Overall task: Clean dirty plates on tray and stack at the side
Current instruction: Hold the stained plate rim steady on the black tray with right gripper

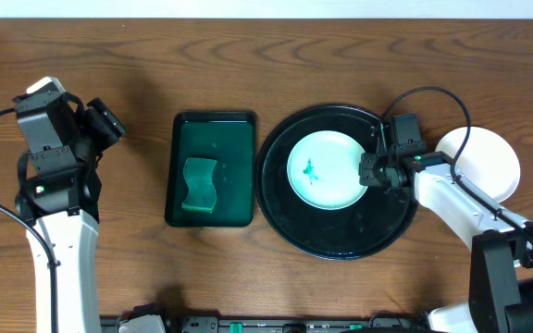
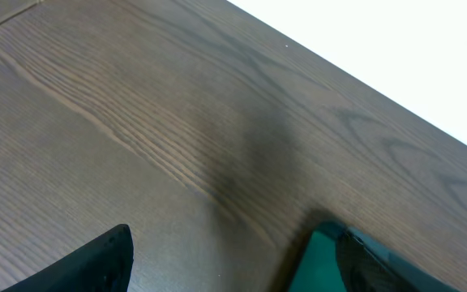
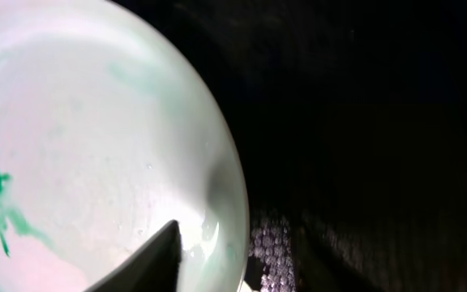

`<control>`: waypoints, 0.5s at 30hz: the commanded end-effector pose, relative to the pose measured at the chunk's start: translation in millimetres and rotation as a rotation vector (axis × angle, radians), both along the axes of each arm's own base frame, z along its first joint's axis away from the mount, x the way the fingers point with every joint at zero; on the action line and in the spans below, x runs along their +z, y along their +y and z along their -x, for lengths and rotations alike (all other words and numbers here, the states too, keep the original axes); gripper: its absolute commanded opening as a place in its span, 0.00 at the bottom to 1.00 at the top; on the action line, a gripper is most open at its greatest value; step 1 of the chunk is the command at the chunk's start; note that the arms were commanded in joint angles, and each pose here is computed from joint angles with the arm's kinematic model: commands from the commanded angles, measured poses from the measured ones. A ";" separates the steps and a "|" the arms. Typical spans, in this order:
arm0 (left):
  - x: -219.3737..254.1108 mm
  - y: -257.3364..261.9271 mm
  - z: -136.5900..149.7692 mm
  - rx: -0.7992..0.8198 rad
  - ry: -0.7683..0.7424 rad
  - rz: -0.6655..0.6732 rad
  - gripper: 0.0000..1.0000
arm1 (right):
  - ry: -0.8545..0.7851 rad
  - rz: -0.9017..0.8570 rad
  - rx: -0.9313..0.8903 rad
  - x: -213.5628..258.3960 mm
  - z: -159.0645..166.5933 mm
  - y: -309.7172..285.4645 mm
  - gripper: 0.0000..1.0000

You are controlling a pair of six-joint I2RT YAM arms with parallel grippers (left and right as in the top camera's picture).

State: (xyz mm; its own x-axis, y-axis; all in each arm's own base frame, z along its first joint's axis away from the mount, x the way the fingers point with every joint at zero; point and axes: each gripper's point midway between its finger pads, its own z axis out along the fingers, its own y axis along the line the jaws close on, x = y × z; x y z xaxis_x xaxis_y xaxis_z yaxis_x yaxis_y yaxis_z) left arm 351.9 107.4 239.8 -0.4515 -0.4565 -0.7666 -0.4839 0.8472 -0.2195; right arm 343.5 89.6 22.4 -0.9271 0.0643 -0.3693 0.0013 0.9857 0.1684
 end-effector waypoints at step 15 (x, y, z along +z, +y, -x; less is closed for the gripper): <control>0.1 3.0 1.0 0.012 0.002 -0.004 0.80 | -0.040 0.045 0.104 1.6 -2.7 2.4 0.64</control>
